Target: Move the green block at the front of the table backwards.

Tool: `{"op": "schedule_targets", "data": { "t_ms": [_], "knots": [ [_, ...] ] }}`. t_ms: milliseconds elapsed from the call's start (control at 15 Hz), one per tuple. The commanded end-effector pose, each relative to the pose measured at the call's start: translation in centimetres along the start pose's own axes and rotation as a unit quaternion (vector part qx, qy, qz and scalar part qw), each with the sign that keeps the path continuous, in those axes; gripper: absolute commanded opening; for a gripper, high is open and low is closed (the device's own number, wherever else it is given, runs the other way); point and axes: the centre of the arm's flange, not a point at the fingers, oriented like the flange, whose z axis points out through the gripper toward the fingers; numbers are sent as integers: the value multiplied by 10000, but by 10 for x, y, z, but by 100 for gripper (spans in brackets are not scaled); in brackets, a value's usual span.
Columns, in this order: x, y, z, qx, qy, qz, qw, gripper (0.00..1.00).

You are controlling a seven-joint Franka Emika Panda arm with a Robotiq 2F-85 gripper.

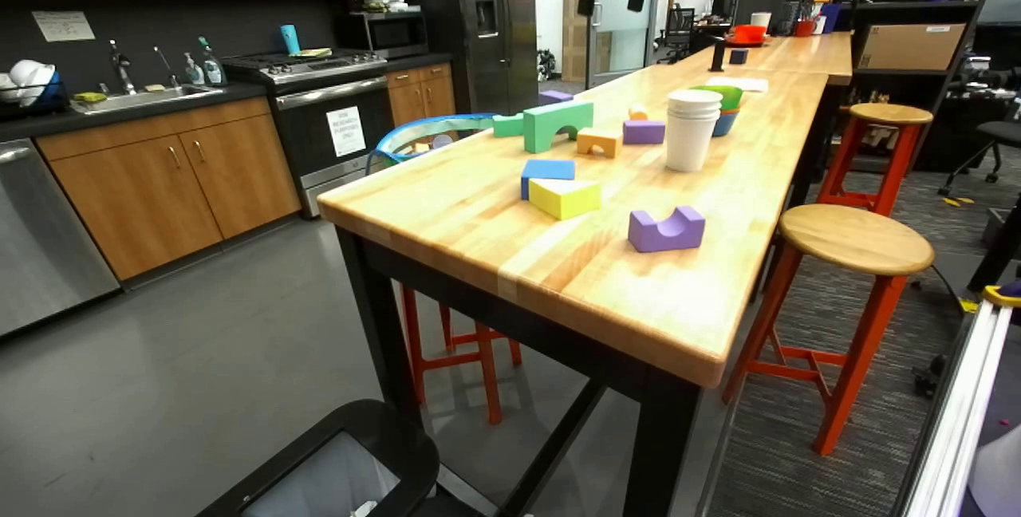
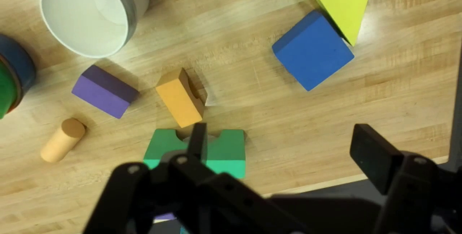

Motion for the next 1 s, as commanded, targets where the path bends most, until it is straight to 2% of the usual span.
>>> {"op": "schedule_targets", "data": {
  "t_ms": [0,267,333,933],
  "knots": [
    [-42,-1,-4,109,90,-81,9999,100],
    [-64,-5,-6,184,-113,-151,9997,100],
    [-44,-4,1,86,-82,-76,9999,100],
    [-55,-6,-1,104,-108,-102,9998,100]
  ]
}}
